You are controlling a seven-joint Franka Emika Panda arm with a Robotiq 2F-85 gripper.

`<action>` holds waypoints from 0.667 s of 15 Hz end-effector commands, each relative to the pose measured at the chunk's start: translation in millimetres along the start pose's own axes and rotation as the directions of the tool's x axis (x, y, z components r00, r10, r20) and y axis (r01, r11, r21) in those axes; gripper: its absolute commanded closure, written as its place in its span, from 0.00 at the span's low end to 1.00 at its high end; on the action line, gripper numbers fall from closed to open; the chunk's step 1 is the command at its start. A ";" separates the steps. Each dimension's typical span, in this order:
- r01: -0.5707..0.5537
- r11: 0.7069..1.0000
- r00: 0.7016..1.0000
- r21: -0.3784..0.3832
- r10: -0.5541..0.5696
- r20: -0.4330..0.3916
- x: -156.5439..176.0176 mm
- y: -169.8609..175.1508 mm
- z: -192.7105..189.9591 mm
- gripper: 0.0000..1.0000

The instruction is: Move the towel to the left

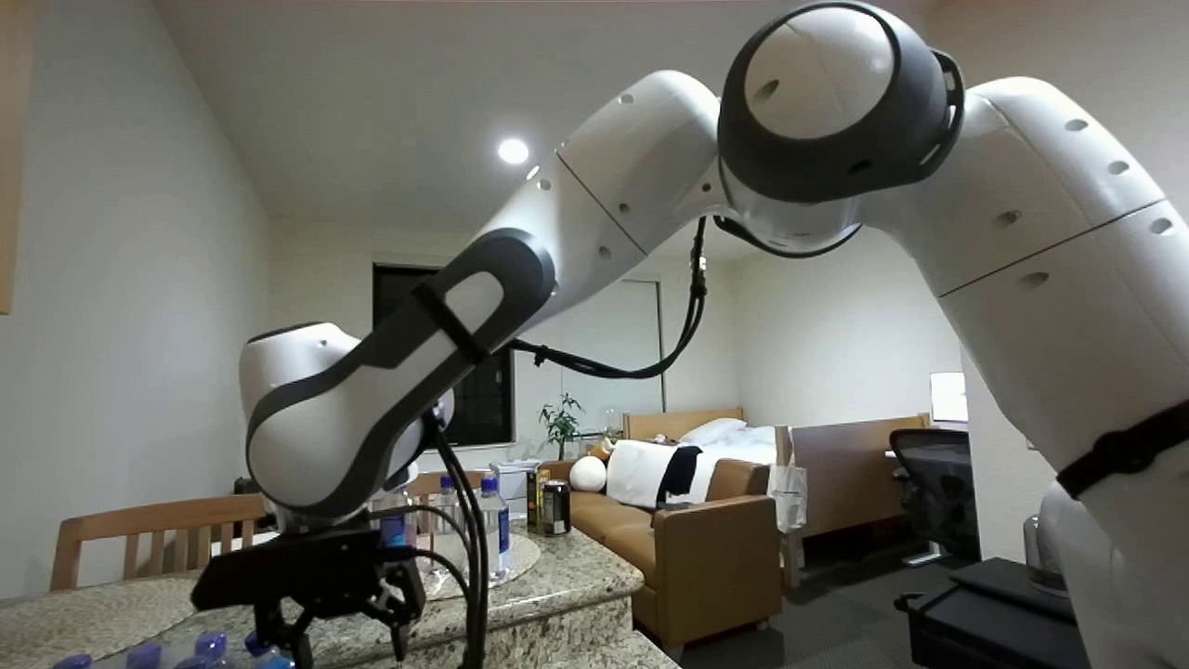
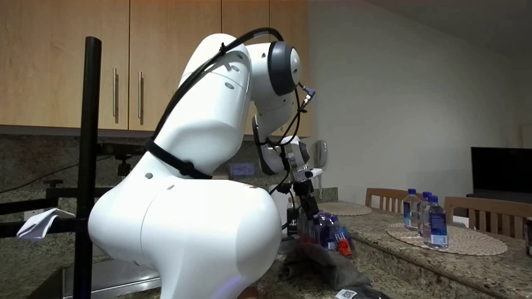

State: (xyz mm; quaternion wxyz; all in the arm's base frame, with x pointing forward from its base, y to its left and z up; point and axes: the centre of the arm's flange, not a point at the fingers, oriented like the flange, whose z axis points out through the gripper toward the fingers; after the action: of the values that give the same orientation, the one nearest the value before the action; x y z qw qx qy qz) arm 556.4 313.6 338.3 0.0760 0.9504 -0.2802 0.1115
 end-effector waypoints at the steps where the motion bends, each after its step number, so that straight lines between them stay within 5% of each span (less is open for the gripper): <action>1: 0.134 0.991 0.989 -0.022 -0.132 0.066 6.7 47.1 -22.1 0.00; 10: 0.346 0.938 0.933 0.034 -0.348 0.095 18.2 131.0 -58.7 0.00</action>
State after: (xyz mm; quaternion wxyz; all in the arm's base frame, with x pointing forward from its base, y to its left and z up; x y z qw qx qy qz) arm 521.5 239.1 392.0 0.0830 0.9845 -0.1417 0.0613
